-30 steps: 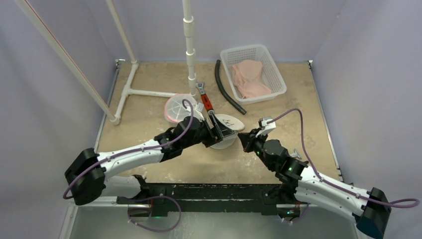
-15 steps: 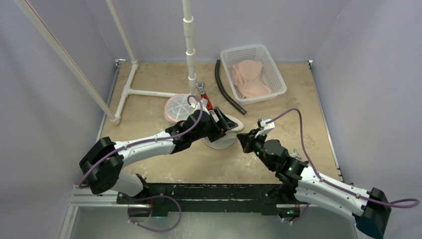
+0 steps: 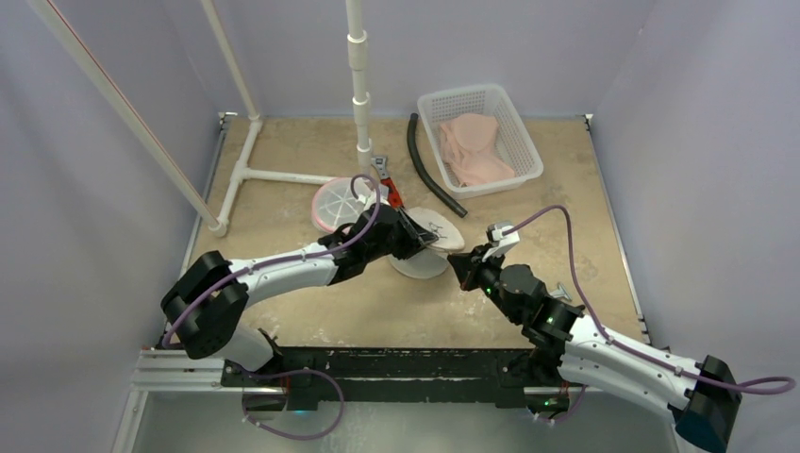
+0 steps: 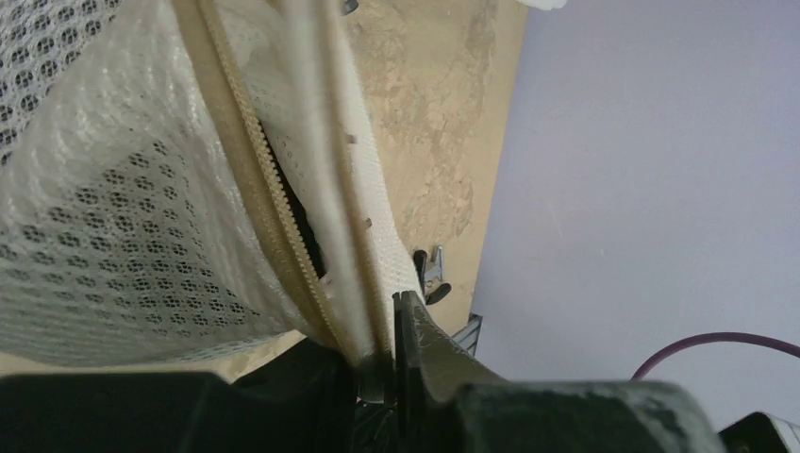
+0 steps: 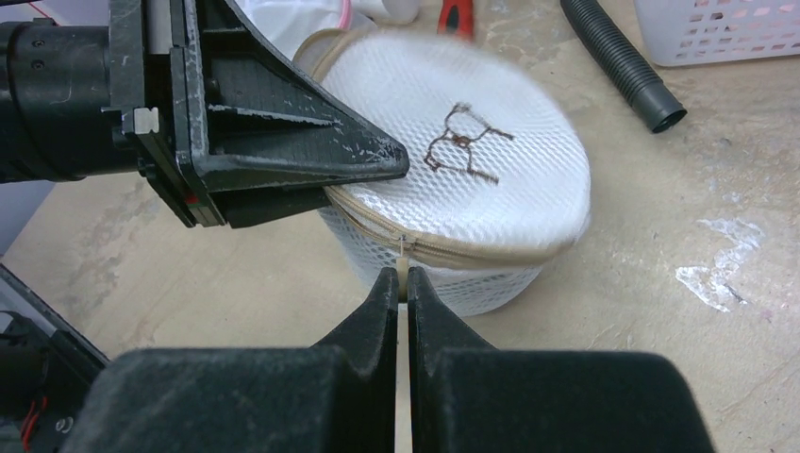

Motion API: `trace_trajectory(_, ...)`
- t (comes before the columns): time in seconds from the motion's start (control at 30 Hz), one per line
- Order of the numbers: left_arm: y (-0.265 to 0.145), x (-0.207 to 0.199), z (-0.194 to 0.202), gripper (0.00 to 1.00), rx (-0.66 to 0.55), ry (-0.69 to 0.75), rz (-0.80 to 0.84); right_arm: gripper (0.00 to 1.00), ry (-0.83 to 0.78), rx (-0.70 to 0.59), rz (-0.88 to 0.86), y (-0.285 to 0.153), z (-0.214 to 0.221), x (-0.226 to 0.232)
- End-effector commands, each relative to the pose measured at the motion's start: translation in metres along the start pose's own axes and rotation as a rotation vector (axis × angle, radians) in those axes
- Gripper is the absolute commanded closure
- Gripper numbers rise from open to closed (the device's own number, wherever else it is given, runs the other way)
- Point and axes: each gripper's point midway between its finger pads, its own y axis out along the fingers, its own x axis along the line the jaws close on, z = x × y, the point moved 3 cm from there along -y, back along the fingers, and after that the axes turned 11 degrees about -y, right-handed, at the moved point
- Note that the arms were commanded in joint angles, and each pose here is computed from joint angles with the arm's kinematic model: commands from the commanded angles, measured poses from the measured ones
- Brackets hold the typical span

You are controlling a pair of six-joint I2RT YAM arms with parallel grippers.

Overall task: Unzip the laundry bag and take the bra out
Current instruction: Unzip the laundry bag at the center of the board.

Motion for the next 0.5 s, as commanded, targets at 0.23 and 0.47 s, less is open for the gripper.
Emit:
trace_trajectory(0.23,-0.018,-0.024,-0.021,1.0,-0.025,0.001,0.12,1.0,0.033,-0.019,0.028,-0.001,-0.012,0.0)
trace_trajectory(0.47,-0.031,-0.019,-0.037,1.0,-0.02,0.007,0.133,1.0,0.052,0.015,0.101,0.0,-0.006,-0.009)
